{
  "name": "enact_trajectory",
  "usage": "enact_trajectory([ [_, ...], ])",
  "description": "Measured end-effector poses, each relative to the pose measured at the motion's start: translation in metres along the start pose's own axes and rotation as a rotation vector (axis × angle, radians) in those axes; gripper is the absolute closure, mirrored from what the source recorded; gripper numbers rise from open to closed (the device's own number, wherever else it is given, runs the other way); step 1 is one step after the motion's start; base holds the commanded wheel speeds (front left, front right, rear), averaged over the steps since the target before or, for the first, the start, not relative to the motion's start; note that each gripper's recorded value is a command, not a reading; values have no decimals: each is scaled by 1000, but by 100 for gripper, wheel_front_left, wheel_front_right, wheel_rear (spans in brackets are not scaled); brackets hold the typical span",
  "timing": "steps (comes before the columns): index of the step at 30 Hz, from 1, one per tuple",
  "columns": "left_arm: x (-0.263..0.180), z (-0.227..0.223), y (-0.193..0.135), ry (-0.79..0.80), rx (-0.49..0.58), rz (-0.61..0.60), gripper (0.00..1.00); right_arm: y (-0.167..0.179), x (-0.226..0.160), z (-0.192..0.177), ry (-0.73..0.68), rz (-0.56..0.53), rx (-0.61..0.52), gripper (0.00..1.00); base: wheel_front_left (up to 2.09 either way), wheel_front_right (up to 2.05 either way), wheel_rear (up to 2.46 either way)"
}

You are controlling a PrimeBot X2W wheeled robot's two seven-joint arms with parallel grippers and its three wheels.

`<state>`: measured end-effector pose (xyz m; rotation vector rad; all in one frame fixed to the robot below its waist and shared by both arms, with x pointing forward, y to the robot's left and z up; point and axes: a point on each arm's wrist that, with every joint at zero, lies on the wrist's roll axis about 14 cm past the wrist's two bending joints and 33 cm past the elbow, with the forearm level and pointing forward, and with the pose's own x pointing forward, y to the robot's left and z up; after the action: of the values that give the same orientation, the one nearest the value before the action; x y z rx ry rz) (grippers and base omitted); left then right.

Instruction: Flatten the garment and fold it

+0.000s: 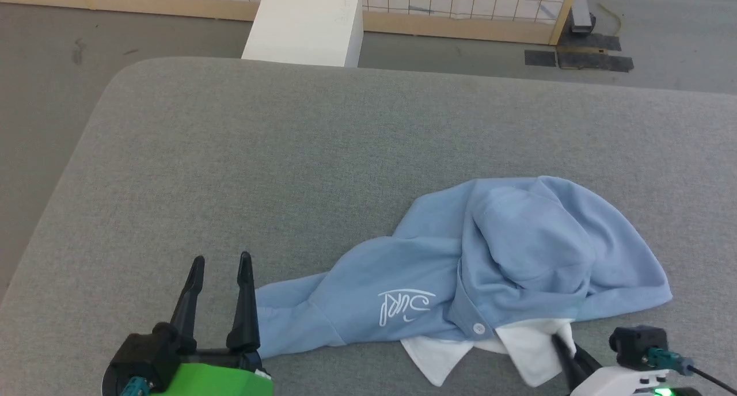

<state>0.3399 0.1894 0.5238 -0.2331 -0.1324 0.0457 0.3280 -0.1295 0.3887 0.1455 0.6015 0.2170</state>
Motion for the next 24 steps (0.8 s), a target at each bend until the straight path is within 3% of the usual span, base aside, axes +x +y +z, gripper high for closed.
enact_trajectory([
  [6, -1, 0, -4, -2, -19, -8, 0, 0, -1, 39, -125, -2, -14, 100, 0, 0, 0],
  [16, 1, -10, -16, 29, -50, -35, 0, 35, -14, 225, -499, 85, -283, 100, 0, 0, 0],
  [20, 2, -12, -15, 35, -65, -26, 0, 60, -17, 273, -582, 154, -325, 100, 0, 0, 0],
  [24, 1, -16, -10, 47, -65, -4, 0, 84, -16, 298, -626, 212, -377, 100, 0, 0, 0],
])
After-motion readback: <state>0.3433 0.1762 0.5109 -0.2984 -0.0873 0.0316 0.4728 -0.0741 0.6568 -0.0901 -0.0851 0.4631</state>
